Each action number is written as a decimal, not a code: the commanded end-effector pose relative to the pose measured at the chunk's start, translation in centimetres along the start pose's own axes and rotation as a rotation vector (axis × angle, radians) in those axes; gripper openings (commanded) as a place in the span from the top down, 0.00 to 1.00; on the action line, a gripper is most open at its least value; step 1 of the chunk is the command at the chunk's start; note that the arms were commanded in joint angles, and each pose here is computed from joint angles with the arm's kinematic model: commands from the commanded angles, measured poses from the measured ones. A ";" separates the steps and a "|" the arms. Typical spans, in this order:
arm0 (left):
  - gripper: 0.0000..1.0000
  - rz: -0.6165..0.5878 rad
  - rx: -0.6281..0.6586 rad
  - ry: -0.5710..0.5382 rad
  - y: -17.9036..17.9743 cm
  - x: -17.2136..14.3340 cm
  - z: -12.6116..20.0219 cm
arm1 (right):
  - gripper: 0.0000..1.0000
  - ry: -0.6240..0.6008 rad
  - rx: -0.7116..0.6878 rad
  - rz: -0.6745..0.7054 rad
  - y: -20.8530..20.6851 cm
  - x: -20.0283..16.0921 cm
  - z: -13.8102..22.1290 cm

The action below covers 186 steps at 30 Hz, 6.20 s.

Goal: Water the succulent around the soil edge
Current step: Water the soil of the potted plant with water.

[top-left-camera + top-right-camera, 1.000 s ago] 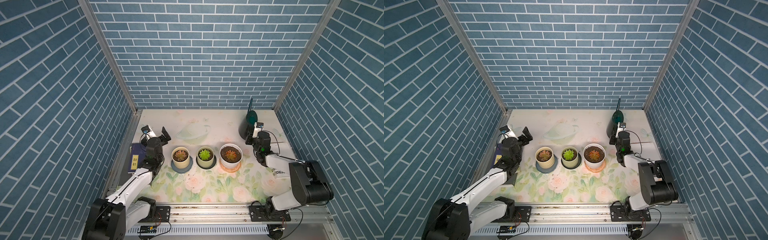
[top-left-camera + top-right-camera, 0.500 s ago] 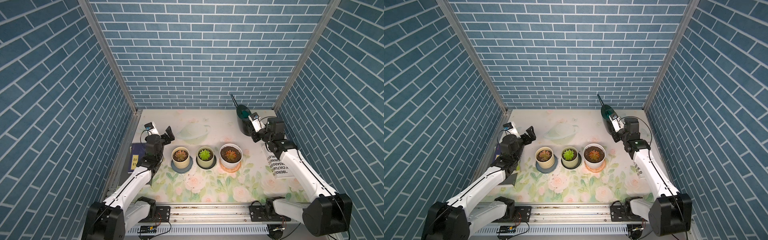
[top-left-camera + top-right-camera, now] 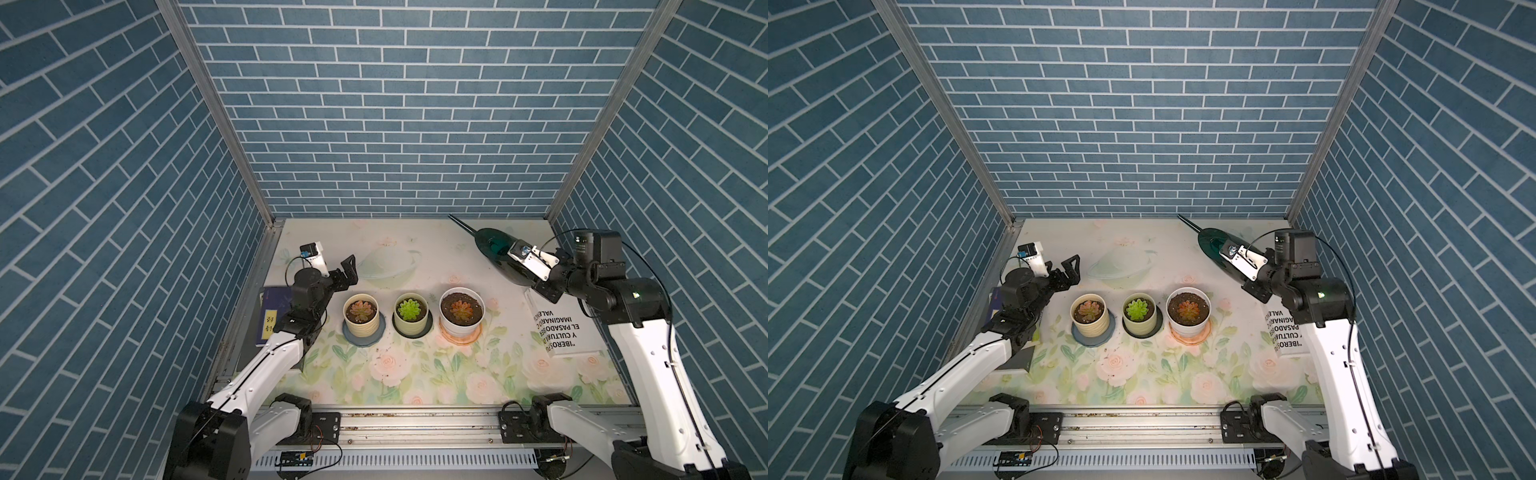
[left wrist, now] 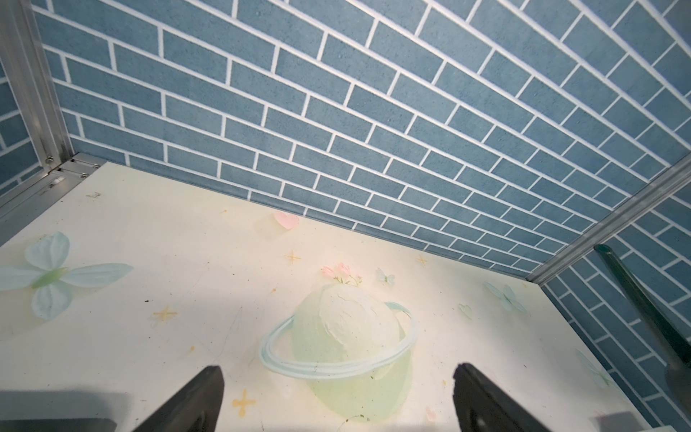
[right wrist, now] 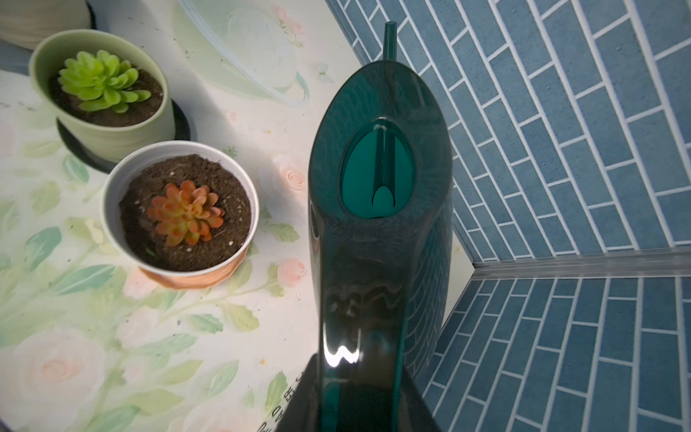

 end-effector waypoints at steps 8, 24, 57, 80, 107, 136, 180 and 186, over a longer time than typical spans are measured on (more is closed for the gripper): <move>0.00 -0.004 -0.067 0.011 -0.7 -0.1 -1.1 | 1.00 0.028 -0.068 0.297 3.4 -2.5 6.9; 0.00 -0.012 -0.124 -0.002 -2.0 1.2 -0.9 | 1.00 0.056 -0.141 0.417 6.4 -5.7 8.5; 0.00 0.189 0.185 0.267 0.7 -2.2 0.7 | 1.00 -0.322 0.021 0.441 4.5 2.2 6.4; 0.00 0.395 0.378 0.383 6.2 -2.3 2.9 | 1.00 -0.276 0.163 0.719 4.8 9.7 0.9; 0.00 0.366 0.352 0.416 6.5 -2.8 2.1 | 1.00 -0.187 0.128 1.121 11.4 15.8 0.0; 0.00 0.341 0.332 0.431 6.5 -3.2 1.8 | 1.00 -0.142 0.039 1.187 11.3 14.1 -0.5; 0.00 0.318 0.257 0.480 6.1 -4.2 1.2 | 1.00 -0.142 -0.035 1.231 13.1 16.1 -2.0; 0.00 0.317 0.271 0.483 6.3 -4.2 1.3 | 1.00 -0.130 -0.039 1.234 12.1 15.1 -1.0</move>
Point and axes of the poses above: each gripper's point midway between its finger pads, its own z axis back along the fingers, its own y axis along the line the jaws close on, x = y × z, the point moved 8 cm from there along z, back along the fingers, and after that the axes turned 5 degrees about -z, right-handed, at the moved point
